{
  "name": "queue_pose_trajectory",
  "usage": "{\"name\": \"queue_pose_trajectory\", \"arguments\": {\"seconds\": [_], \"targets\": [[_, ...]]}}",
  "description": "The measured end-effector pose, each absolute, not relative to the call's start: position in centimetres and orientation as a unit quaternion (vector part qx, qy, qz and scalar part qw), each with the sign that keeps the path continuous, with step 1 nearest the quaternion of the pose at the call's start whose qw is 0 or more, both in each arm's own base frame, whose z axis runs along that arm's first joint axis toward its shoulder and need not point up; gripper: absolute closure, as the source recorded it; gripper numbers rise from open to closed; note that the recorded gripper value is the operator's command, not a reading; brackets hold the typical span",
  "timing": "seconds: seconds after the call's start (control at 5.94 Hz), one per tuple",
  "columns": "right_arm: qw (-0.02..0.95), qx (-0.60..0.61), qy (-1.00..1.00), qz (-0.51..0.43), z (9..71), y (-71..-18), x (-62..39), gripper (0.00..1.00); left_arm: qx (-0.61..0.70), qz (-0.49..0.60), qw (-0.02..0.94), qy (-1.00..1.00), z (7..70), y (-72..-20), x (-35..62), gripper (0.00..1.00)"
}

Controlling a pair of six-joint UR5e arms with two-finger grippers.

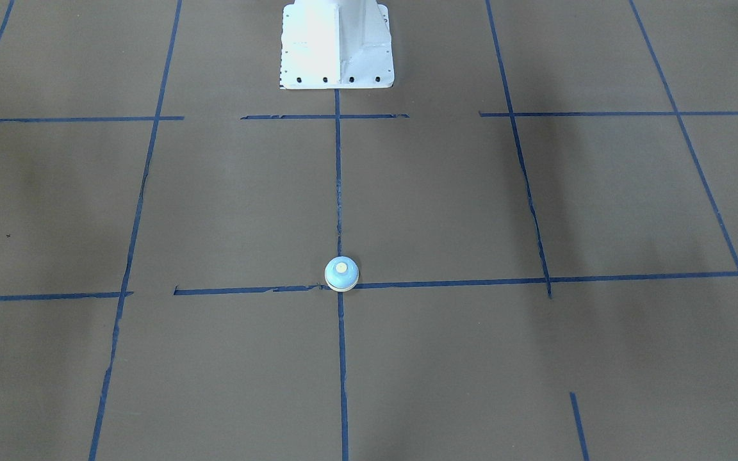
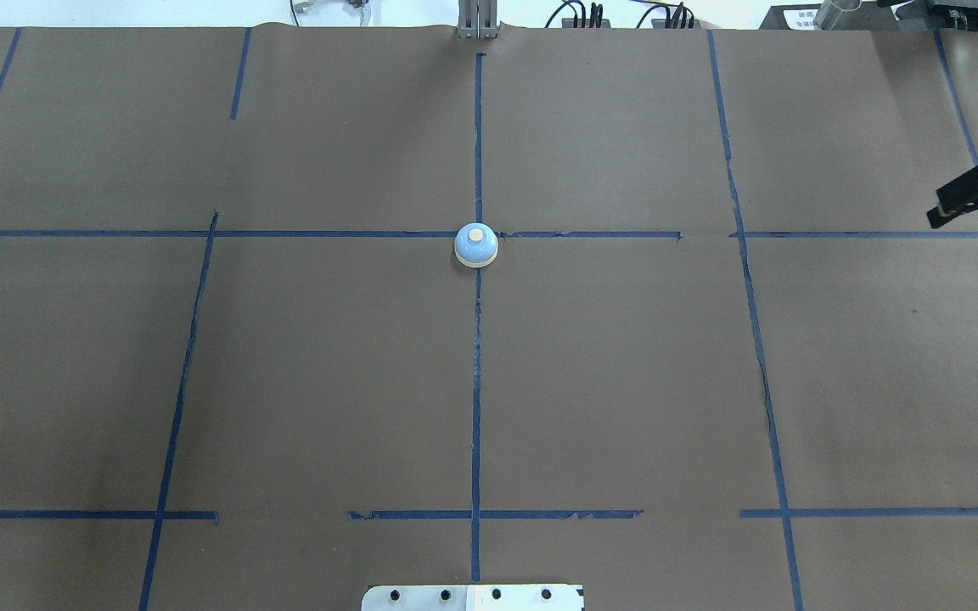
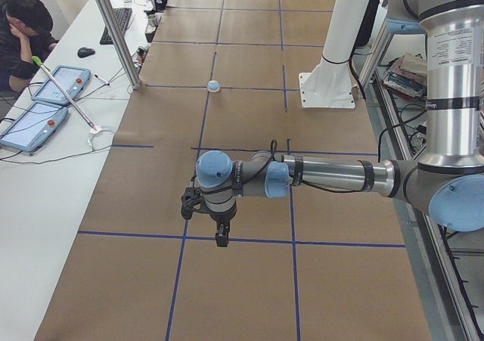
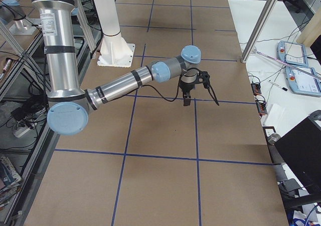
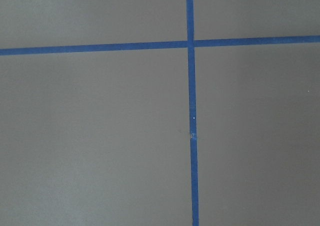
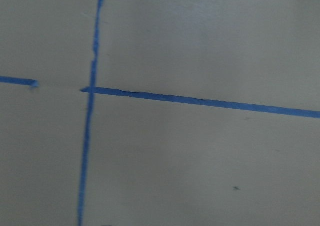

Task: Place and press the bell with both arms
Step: 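Move the right gripper over the top of the bell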

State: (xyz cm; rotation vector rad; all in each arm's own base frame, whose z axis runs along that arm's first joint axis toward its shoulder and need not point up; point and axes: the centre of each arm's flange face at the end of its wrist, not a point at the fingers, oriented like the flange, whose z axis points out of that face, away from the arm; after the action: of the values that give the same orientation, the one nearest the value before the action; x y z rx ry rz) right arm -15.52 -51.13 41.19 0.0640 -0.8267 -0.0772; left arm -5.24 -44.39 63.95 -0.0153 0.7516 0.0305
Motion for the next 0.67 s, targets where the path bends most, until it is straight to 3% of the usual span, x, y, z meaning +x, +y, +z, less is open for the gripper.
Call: {"name": "queue_pose_trajectory", "arguments": {"seconds": [0.5,0.67], "targets": [[0.913,0.022,-0.408,0.015,25.4,-51.5,-38.5,0.04,-0.007,0.015,0.928,0.372,63.7,-44.3,-5.2,0.0],[0.915,0.022,-0.402,0.035,20.8,-52.5,-45.1,0.17,-0.007,0.014,0.926,0.378,63.7,-44.3,-5.1,0.0]]}}
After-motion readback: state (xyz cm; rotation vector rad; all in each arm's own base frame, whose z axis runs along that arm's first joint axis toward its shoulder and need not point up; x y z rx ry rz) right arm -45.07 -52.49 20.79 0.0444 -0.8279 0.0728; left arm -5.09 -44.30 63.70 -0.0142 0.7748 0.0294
